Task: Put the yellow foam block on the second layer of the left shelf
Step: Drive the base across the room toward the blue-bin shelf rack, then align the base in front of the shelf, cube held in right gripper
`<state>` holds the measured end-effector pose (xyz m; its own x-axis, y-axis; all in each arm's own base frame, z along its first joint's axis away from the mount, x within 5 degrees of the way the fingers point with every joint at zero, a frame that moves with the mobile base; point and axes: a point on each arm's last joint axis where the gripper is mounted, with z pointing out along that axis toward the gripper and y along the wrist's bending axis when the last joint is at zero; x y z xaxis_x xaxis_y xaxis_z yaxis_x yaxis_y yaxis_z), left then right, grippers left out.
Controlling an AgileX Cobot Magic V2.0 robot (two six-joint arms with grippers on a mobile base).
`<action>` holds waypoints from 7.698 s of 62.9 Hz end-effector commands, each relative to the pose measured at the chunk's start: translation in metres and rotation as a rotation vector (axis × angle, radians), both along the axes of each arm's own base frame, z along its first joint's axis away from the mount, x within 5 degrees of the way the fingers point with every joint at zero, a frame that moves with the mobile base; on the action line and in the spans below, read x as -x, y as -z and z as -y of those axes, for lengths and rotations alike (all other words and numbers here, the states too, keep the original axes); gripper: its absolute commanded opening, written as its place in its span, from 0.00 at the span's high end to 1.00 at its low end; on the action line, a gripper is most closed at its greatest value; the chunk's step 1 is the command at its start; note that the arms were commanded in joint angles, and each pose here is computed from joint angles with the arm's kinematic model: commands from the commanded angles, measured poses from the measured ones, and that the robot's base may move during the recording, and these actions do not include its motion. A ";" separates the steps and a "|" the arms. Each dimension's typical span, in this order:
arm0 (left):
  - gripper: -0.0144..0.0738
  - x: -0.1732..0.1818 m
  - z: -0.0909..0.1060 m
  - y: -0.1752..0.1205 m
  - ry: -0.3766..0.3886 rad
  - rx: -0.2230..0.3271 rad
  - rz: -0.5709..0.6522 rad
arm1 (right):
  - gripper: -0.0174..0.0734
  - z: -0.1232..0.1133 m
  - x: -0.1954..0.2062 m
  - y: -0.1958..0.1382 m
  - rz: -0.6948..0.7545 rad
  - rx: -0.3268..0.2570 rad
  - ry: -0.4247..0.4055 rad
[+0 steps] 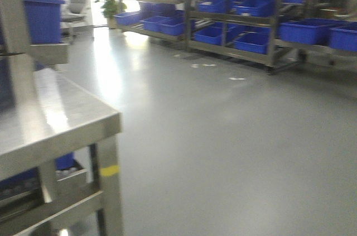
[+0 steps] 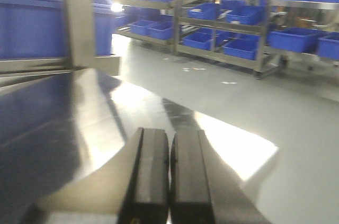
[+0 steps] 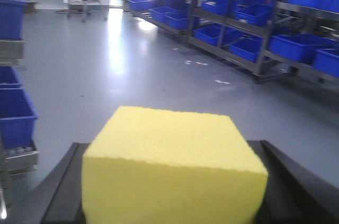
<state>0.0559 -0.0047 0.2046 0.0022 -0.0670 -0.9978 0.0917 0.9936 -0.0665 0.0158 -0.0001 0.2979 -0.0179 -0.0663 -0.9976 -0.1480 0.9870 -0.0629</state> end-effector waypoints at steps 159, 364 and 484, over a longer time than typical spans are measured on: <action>0.68 0.000 0.001 0.001 0.017 0.018 0.071 | 0.50 0.000 0.000 -0.016 0.095 0.002 0.004; 0.68 0.000 0.001 0.001 0.014 0.018 0.071 | 0.50 0.000 0.000 -0.016 0.095 0.002 0.004; 0.68 0.000 0.001 0.001 0.014 0.018 0.071 | 0.50 0.000 0.000 -0.016 0.095 0.002 0.004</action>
